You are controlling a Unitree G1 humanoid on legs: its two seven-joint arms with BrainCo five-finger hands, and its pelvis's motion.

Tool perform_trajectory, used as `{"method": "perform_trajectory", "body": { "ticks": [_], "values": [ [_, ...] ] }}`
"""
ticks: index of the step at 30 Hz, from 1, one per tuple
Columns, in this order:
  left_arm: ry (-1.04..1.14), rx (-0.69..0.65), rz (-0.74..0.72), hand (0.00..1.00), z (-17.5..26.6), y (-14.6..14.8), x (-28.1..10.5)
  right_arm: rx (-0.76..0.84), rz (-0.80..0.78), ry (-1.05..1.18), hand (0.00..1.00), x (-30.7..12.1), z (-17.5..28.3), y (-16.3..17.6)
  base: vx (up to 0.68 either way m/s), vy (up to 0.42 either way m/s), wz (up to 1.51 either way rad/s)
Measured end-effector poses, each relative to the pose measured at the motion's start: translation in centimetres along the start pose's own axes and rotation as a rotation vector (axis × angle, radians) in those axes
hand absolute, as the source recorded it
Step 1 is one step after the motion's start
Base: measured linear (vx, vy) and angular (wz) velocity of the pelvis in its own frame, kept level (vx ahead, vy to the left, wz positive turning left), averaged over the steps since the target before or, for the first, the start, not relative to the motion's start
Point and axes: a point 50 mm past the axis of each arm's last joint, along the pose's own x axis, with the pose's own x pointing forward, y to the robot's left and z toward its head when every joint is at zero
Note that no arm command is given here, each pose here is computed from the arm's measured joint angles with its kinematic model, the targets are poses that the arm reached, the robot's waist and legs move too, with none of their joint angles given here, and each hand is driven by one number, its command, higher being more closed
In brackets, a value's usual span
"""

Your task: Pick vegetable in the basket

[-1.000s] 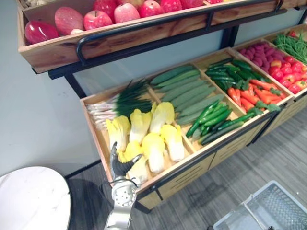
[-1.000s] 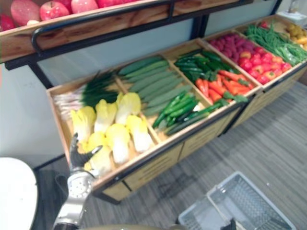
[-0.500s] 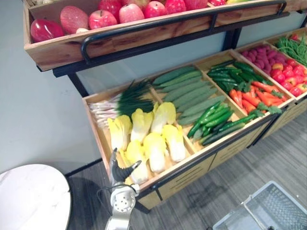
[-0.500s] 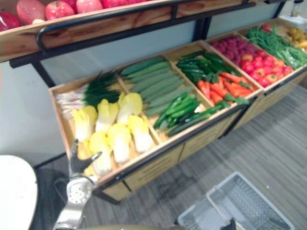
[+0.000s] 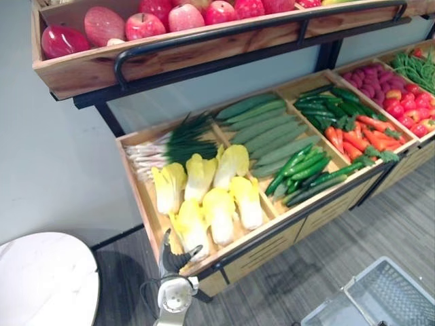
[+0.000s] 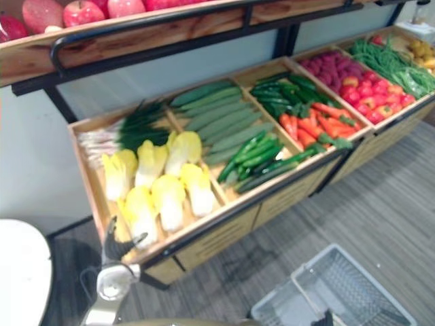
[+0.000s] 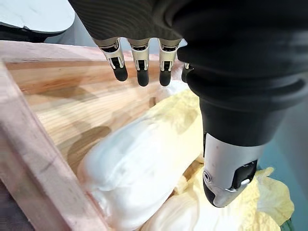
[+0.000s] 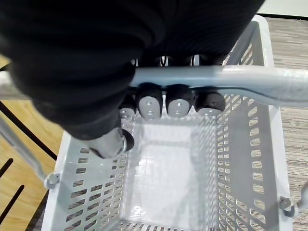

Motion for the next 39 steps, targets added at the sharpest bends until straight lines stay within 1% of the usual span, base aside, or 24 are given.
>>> {"method": "perform_trajectory", "body": {
  "ticks": [14,22,28,39],
  "values": [
    [0.031,0.015,-0.013,0.00,-0.7,-0.3,-0.1,0.003,0.004,-0.003,1.00,0.0,0.2,0.2,0.00,0.000,0.00],
    [0.110,0.061,-0.029,0.00,-2.0,-1.3,0.7,0.001,0.000,-0.014,1.00,0.1,0.6,0.0,0.00,-0.001,-0.08],
    [0.162,0.090,0.034,0.00,-2.9,-1.2,1.1,-0.005,-0.010,-0.031,1.00,0.3,1.1,-0.2,0.01,-0.007,-0.11],
    [0.225,0.161,0.088,0.00,-3.9,-2.3,1.7,-0.026,-0.039,-0.065,1.00,0.4,1.9,-0.4,-0.02,-0.018,-0.11]
  ]
}}
